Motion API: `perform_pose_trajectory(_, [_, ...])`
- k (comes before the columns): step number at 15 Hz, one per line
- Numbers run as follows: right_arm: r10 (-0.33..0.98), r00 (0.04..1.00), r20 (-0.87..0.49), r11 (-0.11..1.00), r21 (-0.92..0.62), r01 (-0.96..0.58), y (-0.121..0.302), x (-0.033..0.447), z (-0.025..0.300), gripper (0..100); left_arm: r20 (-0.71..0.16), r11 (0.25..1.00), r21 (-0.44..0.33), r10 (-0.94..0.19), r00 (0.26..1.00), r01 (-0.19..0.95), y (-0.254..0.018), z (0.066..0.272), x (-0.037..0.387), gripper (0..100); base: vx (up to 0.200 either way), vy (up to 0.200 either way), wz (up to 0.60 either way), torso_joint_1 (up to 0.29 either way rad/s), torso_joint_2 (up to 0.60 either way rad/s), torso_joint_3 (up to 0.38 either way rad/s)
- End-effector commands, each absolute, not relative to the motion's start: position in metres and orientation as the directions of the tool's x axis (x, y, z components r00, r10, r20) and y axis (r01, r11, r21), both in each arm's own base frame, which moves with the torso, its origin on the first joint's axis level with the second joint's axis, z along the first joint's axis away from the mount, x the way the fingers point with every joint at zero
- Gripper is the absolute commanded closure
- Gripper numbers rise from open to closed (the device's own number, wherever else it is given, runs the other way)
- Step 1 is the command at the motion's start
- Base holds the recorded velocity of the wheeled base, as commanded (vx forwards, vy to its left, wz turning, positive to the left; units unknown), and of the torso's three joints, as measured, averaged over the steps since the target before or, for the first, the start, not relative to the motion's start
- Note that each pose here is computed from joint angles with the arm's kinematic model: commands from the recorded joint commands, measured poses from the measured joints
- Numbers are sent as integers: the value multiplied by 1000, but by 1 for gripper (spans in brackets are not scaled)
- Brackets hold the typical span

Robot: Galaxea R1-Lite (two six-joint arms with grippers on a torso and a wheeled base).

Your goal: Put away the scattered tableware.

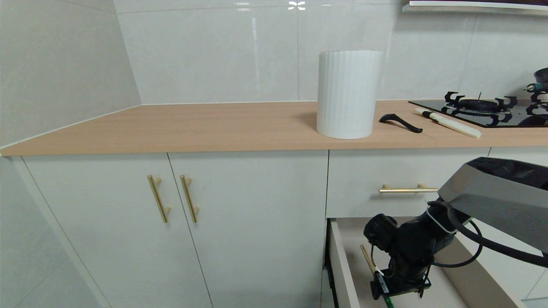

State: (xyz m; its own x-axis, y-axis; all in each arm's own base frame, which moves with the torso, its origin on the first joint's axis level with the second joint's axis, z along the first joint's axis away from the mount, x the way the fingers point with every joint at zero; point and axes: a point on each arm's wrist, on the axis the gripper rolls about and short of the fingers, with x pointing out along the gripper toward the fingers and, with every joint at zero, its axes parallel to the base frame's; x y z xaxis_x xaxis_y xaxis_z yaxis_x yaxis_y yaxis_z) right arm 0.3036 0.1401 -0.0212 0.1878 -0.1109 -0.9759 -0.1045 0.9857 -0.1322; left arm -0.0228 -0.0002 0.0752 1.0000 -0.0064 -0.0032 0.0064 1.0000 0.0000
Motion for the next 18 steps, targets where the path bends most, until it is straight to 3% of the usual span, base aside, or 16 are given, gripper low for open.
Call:
perform_pose_trajectory(1, [-108,195,-975,986,-130,-104,140,304,-19,0,-3,1000,0,-6,1000,6,0,75,-23,0,0,0,0,0,0,0])
perform_pose_trajectory(3, [-82,216,-973,990,-105,-96,139,302,-6,0,-3,1000,0,-6,1000,6,0,75,-23,0,0,0,0,0,0,0])
perform_pose_trajectory(7, [23,356,-934,997,-3,-74,123,281,65,0,-3,1000,0,-6,1000,6,0,75,-23,0,0,0,0,0,0,0])
perform_pose_trajectory(12, [107,627,-772,994,87,-63,93,240,163,0,-3,1000,0,-6,1000,6,0,75,-23,0,0,0,0,0,0,0])
perform_pose_trajectory(15, [98,709,-699,995,77,-62,70,226,190,0,-2,1000,0,-6,1000,6,0,75,-23,0,0,0,0,0,0,0])
perform_pose_trajectory(18, [82,733,-676,997,61,-56,60,223,197,0,-3,1000,0,-6,1000,6,0,75,-23,0,0,0,0,0,0,0])
